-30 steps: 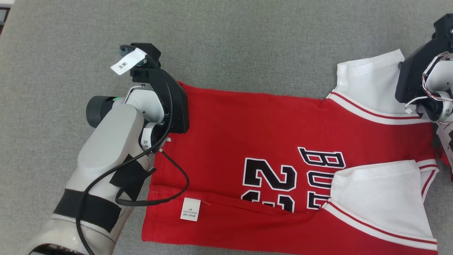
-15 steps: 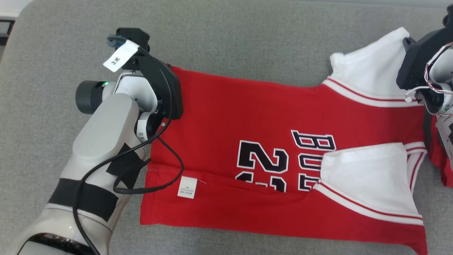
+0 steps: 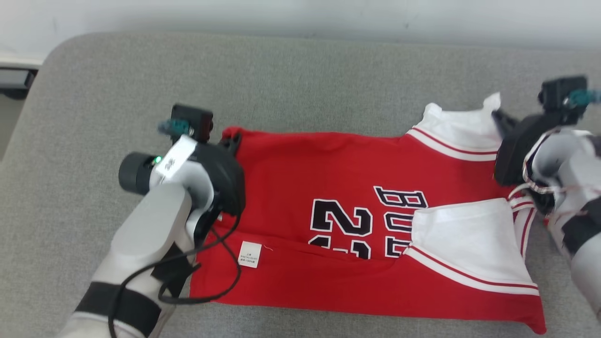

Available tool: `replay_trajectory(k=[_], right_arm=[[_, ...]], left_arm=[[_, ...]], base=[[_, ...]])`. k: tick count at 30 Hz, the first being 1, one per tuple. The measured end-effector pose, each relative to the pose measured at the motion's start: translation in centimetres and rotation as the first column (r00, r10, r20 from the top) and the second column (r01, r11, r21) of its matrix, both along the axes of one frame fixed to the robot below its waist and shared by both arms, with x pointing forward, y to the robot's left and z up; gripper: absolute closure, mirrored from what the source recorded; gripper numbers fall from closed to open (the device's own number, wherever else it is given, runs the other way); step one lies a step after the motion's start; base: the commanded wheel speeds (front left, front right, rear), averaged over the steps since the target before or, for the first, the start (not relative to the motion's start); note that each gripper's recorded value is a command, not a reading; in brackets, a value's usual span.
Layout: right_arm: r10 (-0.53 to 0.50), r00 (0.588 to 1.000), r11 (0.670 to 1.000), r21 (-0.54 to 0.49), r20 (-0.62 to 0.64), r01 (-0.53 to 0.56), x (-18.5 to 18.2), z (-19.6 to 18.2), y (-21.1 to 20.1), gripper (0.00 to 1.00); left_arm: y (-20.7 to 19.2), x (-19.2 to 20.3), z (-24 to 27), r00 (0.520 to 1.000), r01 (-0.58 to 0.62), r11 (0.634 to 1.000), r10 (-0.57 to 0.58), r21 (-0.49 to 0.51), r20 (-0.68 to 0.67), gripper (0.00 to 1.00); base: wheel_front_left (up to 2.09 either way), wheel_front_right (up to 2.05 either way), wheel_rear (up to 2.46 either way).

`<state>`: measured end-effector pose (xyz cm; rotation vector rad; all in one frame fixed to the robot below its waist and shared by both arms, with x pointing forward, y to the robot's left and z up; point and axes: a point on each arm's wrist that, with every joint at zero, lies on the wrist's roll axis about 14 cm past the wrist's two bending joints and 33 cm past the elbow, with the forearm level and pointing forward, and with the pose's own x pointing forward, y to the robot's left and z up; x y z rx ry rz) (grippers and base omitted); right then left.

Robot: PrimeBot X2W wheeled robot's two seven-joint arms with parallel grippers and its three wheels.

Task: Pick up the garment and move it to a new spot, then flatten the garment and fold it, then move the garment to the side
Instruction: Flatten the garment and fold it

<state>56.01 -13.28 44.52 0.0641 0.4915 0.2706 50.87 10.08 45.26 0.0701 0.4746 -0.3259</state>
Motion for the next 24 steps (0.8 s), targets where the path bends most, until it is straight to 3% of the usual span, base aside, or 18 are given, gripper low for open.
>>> replay_trajectory(k=[15,24], right_arm=[[0.088,0.994,0.996,-0.039,0.068,-0.086,-8.8,-0.2,-0.4,1.0],[-0.005,0.952,0.999,0.033,0.305,-0.005,-8.6,6.4,-3.5,1.0]], left_arm=[[2.4,-5.8,-1.7,0.999,-0.016,1.0,0.018,-0.025,0.051,1.0],[0.5,-5.3,0.2,0.99,0.016,0.997,-0.005,-0.082,0.138,1.0]], base=[[0.0,0.0,0.0],[0.0,0.0,0.0]])
